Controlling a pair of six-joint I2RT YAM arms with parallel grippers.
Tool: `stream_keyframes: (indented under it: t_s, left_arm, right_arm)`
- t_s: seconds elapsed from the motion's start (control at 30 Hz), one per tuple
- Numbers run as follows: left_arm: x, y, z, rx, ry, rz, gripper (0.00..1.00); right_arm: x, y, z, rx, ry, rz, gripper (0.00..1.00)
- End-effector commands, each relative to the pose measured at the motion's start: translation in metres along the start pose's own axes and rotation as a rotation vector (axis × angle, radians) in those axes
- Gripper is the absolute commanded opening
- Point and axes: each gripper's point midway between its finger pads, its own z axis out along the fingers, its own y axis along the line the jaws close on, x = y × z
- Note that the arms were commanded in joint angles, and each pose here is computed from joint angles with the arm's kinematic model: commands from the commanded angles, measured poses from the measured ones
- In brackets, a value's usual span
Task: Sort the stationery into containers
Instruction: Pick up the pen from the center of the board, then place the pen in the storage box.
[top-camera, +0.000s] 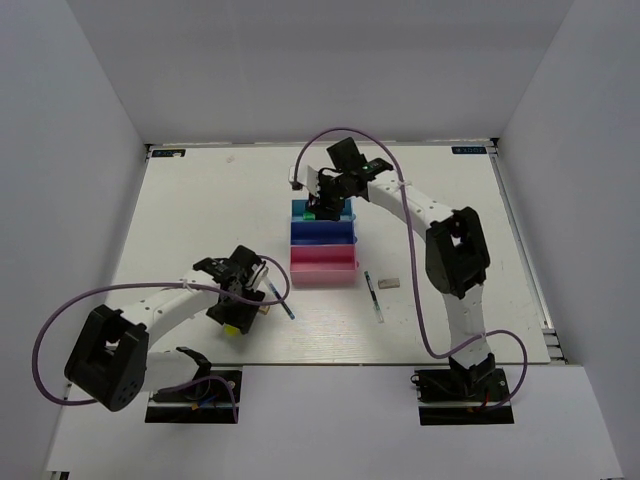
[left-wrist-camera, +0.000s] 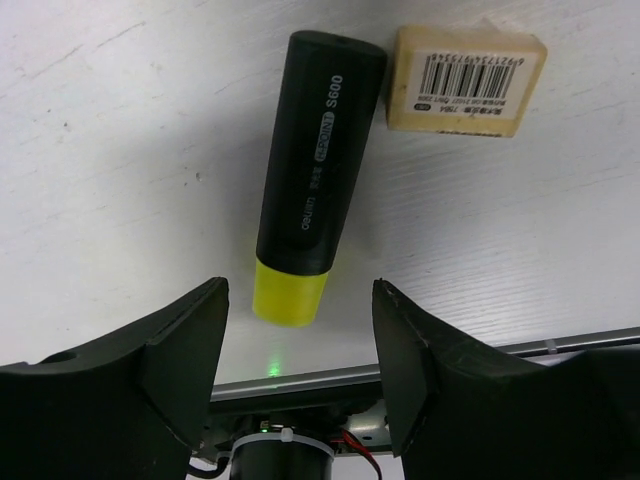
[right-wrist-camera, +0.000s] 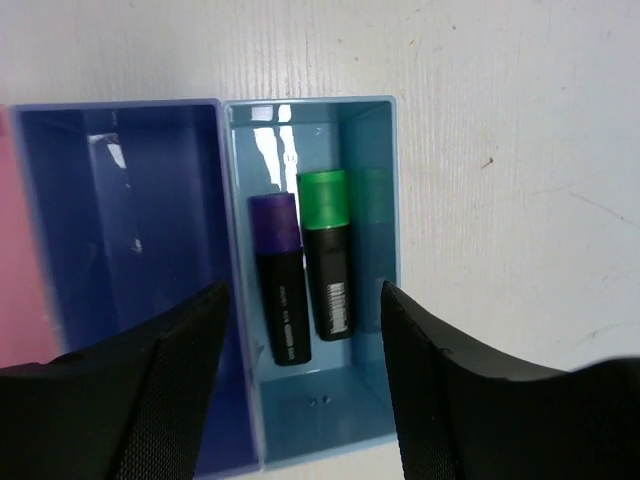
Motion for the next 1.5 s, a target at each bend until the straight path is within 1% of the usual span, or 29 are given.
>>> stream_keyframes:
  t_s: [0.0, 0.07, 0.1, 0.17, 0.2, 0.23, 0.33, 0.4, 0.43, 0.5, 0.6, 0.63, 0.67, 0.73, 0.77, 0.8, 0.83, 0.87, 0.9, 0.93, 1.07, 1.1, 1.13, 1.2, 1.3, 1.33, 1.37, 1.43, 1.47]
  left_arm:
    - [-0.019, -0.006, -0.004, 0.049, -0.051, 0.007, 0.69]
    - [-0.021, -0.004, -0.001, 0.056, -0.043, 0.002, 0.66]
    - [-0.022, -0.003, 0.001, 0.049, -0.041, 0.002, 0.62]
    - [-0.027, -0.002, 0.004, 0.05, -0.031, 0.006, 0.57]
    - [-0.03, -0.001, 0.005, 0.044, -0.033, 0.007, 0.54]
    - [-0.032, -0.001, 0.007, 0.042, -0.021, 0.013, 0.53]
    - [-0.035, 0.001, 0.012, 0.029, 0.004, 0.016, 0.52]
    - [-0.034, 0.0, 0.016, 0.029, 0.021, 0.021, 0.52]
    - [-0.032, 0.001, 0.018, 0.027, 0.029, 0.023, 0.52]
    - [-0.029, 0.001, 0.021, 0.023, 0.042, 0.026, 0.52]
    - [-0.027, 0.002, 0.021, 0.017, 0.048, 0.025, 0.35]
    - [-0.026, 0.002, 0.022, 0.016, 0.053, 0.021, 0.23]
    - [-0.025, 0.002, 0.02, 0.015, 0.052, 0.017, 0.17]
    - [-0.033, 0.003, 0.012, 0.012, 0.009, 0.003, 0.07]
    - [-0.033, 0.002, 0.009, 0.01, 0.003, -0.005, 0.04]
    - [-0.043, 0.002, -0.004, 0.01, -0.063, -0.019, 0.02]
    - [-0.046, 0.004, -0.01, -0.003, -0.084, -0.029, 0.0]
    - [-0.046, 0.005, -0.016, -0.009, -0.095, -0.04, 0.0]
    - [-0.048, 0.003, -0.022, -0.007, -0.11, -0.04, 0.0]
    - [-0.063, 0.005, -0.043, -0.006, -0.203, -0.049, 0.0]
    - [-0.099, 0.0, -0.098, 0.008, -0.4, 0.013, 0.0]
    - [-0.108, -0.01, -0.106, 0.031, -0.438, 0.084, 0.0]
    - [-0.119, -0.014, -0.115, 0.043, -0.478, 0.118, 0.0]
    - [-0.151, -0.033, -0.133, 0.092, -0.598, 0.3, 0.0]
    - [-0.191, -0.054, -0.151, 0.125, -0.746, 0.489, 0.0]
    - [-0.216, -0.06, -0.167, 0.125, -0.86, 0.517, 0.0]
    - [-0.229, -0.067, -0.163, 0.122, -0.877, 0.602, 0.0]
    - [-0.26, -0.076, -0.173, 0.101, -0.971, 0.694, 0.0]
    - [-0.27, -0.078, -0.167, 0.091, -0.969, 0.717, 0.0]
  right_arm:
    - [-0.047, -0.007, -0.059, 0.091, -0.114, 0.057, 0.65]
    - [-0.057, -0.001, -0.066, 0.1, -0.15, 0.097, 0.67]
    - [-0.051, 0.006, -0.083, 0.112, -0.153, 0.128, 0.67]
    - [-0.046, 0.018, -0.087, 0.096, -0.167, 0.171, 0.67]
    - [-0.056, 0.024, -0.111, 0.124, -0.205, 0.16, 0.67]
    - [-0.053, 0.027, -0.114, 0.126, -0.205, 0.169, 0.67]
    - [-0.04, 0.052, -0.125, 0.116, -0.216, 0.212, 0.67]
    - [-0.044, 0.058, -0.139, 0.132, -0.246, 0.214, 0.67]
    - [-0.027, 0.071, -0.133, 0.11, -0.22, 0.246, 0.67]
    - [-0.033, 0.076, -0.151, 0.133, -0.254, 0.244, 0.67]
    - [-0.024, 0.093, -0.16, 0.135, -0.256, 0.271, 0.67]
    - [-0.021, 0.099, -0.163, 0.136, -0.256, 0.279, 0.67]
    - [-0.018, 0.101, -0.164, 0.137, -0.253, 0.288, 0.67]
    - [-0.016, 0.109, -0.174, 0.152, -0.255, 0.298, 0.67]
    - [-0.011, 0.113, -0.176, 0.151, -0.244, 0.311, 0.67]
    - [-0.011, 0.115, -0.181, 0.166, -0.241, 0.314, 0.64]
    - [-0.008, 0.114, -0.186, 0.194, -0.231, 0.331, 0.6]
    - [-0.002, 0.12, -0.186, 0.185, -0.206, 0.36, 0.48]
    - [0.001, 0.122, -0.191, 0.203, -0.193, 0.367, 0.0]
    - [0.004, 0.125, -0.195, 0.21, -0.18, 0.378, 0.0]
    - [0.031, 0.14, -0.196, 0.254, -0.123, 0.428, 0.0]
    - [0.043, 0.148, -0.189, 0.262, -0.112, 0.436, 0.0]
    - [0.045, 0.149, -0.191, 0.275, -0.114, 0.436, 0.05]
    - [0.06, 0.151, -0.188, 0.317, -0.086, 0.449, 0.18]
    - [0.074, 0.152, -0.186, 0.365, -0.061, 0.473, 0.19]
    - [0.076, 0.151, -0.188, 0.379, -0.065, 0.477, 0.19]
    - [0.08, 0.152, -0.186, 0.39, -0.063, 0.482, 0.19]
    - [0.088, 0.15, -0.187, 0.423, -0.054, 0.491, 0.19]
    - [0.09, 0.15, -0.187, 0.432, -0.049, 0.489, 0.19]
